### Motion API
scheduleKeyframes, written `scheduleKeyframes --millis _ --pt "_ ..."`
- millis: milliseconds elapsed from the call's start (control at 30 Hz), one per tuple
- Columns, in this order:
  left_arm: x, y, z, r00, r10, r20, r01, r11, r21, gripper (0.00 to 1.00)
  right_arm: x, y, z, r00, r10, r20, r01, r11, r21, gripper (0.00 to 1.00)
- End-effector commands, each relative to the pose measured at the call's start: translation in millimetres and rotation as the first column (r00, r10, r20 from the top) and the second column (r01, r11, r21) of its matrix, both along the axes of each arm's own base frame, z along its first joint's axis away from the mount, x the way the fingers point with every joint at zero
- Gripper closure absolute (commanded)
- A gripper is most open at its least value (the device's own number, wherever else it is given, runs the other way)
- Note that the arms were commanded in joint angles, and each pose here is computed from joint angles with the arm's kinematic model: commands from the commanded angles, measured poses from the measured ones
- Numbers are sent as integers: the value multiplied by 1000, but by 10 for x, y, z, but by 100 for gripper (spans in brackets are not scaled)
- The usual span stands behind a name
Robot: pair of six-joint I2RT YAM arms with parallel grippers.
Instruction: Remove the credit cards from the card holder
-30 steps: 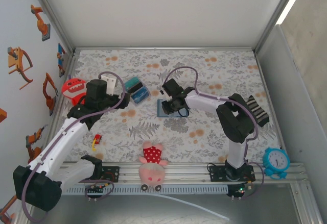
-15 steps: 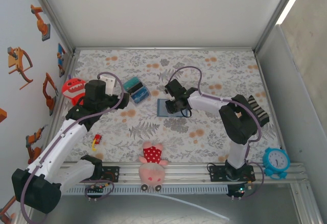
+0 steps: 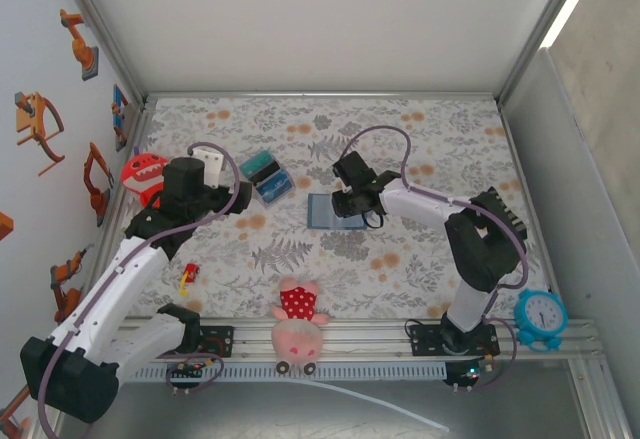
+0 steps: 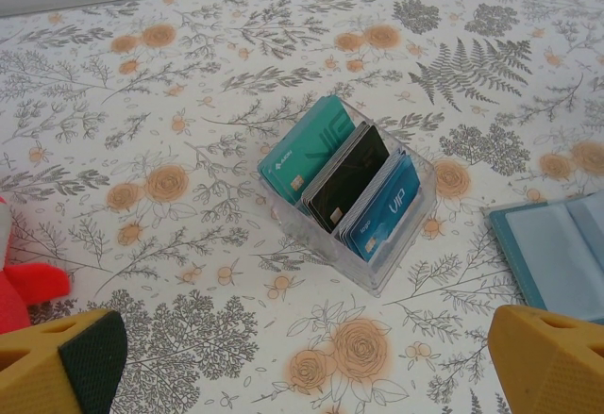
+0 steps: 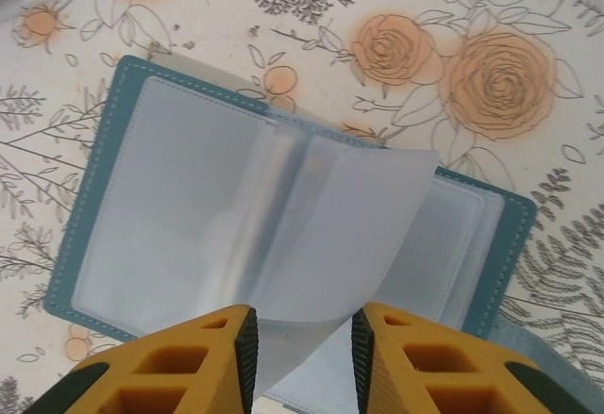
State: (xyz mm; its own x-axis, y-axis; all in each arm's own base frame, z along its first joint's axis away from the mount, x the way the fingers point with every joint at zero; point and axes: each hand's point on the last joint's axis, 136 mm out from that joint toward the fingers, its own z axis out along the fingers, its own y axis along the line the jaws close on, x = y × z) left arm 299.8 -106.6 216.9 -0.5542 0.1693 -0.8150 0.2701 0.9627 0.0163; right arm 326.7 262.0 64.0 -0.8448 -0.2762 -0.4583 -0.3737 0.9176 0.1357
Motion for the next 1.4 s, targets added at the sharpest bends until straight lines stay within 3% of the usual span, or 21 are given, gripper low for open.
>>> scheduleKeyframes --millis 0,233,400,533,767,1000,1200,1367 --pt "1 38 155 999 13 29 -13 1000 -6 2 -42 114 1 999 23 -23 -21 997 69 67" --pt "-11 49 165 999 16 32 -16 1000 -6 2 -100 383 74 994 94 -47 -84 978 191 66" --pt "-2 131 144 997 75 36 -74 997 -12 2 -197 445 230 990 137 -40 -124 964 236 55" --pt "-5 194 148 990 128 64 -125 991 -45 2 -340 445 361 984 173 -35 -156 947 280 53" --pt "-71 427 119 961 254 108 -248 966 -68 3 -352 -118 529 997 46 64 -52 993 106 50" --pt "-168 652 30 923 339 182 -333 941 -63 3 -282 -776 710 974 -106 199 112 994 -19 46" --pt "-134 722 -124 906 342 248 -348 937 -20 3 -262 -1464 977 892 -265 367 311 948 -71 36" --pt "-17 699 -291 897 310 315 -334 942 24 3 -311 -1887 1162 789 -299 537 414 904 -105 23"
